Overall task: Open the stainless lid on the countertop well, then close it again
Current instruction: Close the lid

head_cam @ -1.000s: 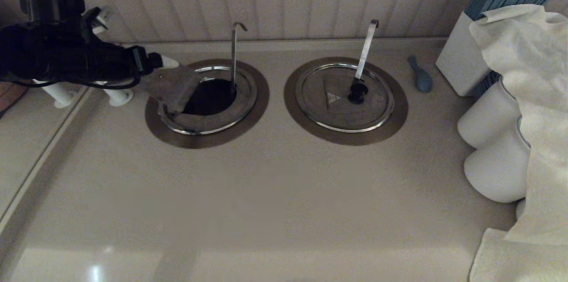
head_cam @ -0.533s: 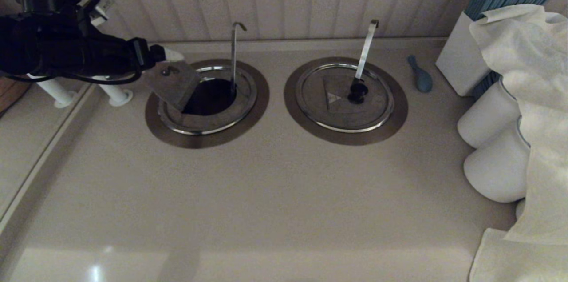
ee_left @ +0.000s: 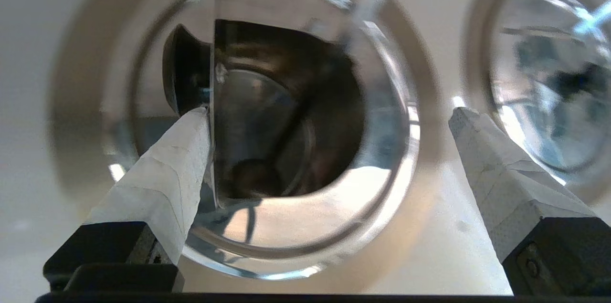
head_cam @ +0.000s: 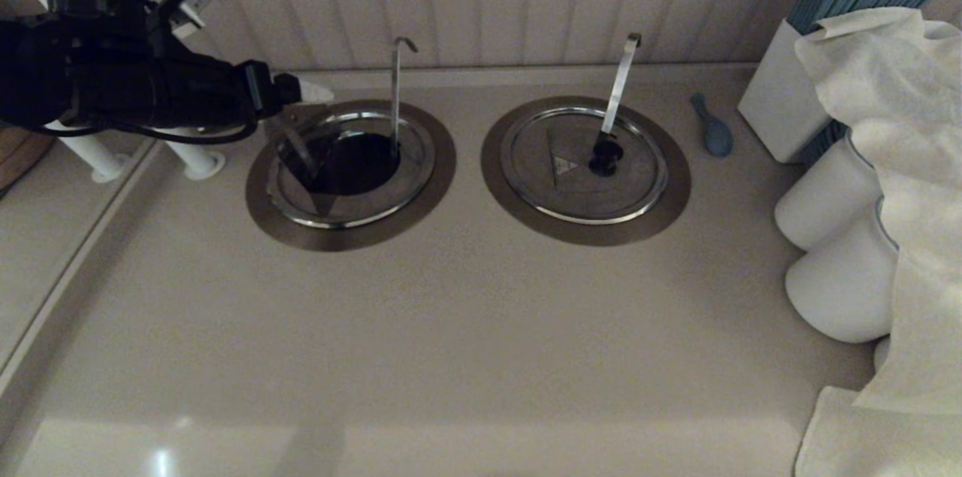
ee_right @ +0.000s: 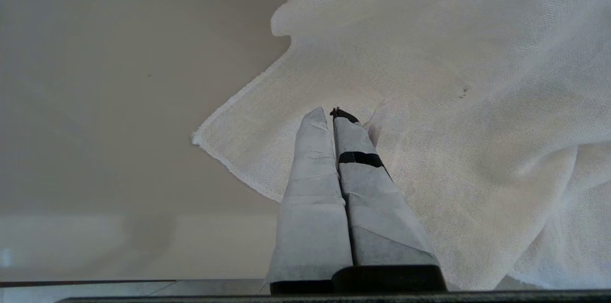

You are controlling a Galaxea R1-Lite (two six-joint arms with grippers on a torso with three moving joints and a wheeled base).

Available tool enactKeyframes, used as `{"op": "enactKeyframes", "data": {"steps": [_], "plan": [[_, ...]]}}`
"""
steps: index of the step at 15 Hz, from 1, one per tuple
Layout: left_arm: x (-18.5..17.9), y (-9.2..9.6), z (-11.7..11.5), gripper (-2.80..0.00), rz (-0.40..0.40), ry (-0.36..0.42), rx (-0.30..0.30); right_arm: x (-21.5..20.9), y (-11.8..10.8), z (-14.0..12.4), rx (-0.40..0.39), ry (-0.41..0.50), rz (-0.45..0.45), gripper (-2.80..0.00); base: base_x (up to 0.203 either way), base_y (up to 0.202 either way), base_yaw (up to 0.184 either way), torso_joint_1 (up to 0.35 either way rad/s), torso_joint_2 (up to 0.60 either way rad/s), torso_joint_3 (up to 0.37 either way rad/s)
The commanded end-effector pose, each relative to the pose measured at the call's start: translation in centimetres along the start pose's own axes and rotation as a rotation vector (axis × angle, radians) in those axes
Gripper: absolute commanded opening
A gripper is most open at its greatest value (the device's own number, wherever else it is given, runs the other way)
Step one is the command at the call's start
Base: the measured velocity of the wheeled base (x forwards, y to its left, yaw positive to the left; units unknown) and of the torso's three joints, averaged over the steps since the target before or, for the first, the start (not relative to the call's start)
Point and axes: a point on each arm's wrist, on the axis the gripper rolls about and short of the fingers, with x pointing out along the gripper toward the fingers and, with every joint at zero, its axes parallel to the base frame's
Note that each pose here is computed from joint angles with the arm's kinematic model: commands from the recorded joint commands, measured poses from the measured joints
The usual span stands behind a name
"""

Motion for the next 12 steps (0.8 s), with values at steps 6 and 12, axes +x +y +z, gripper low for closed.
{"op": "enactKeyframes", "data": {"steps": [6,12], "plan": [[-0.6,-3.4,-0.7,0.00,-0.086,0.023,0.025,0.0,0.0,0.0,0.000,0.000,0.000,-2.80,0.000,0.000,0.000,0.000,0.00,0.000],[-1.4,-4.5,-0.5,0.00,-0.110,0.009,0.036,0.0,0.0,0.0,0.000,0.000,0.000,-2.80,0.000,0.000,0.000,0.000,0.00,0.000]]}}
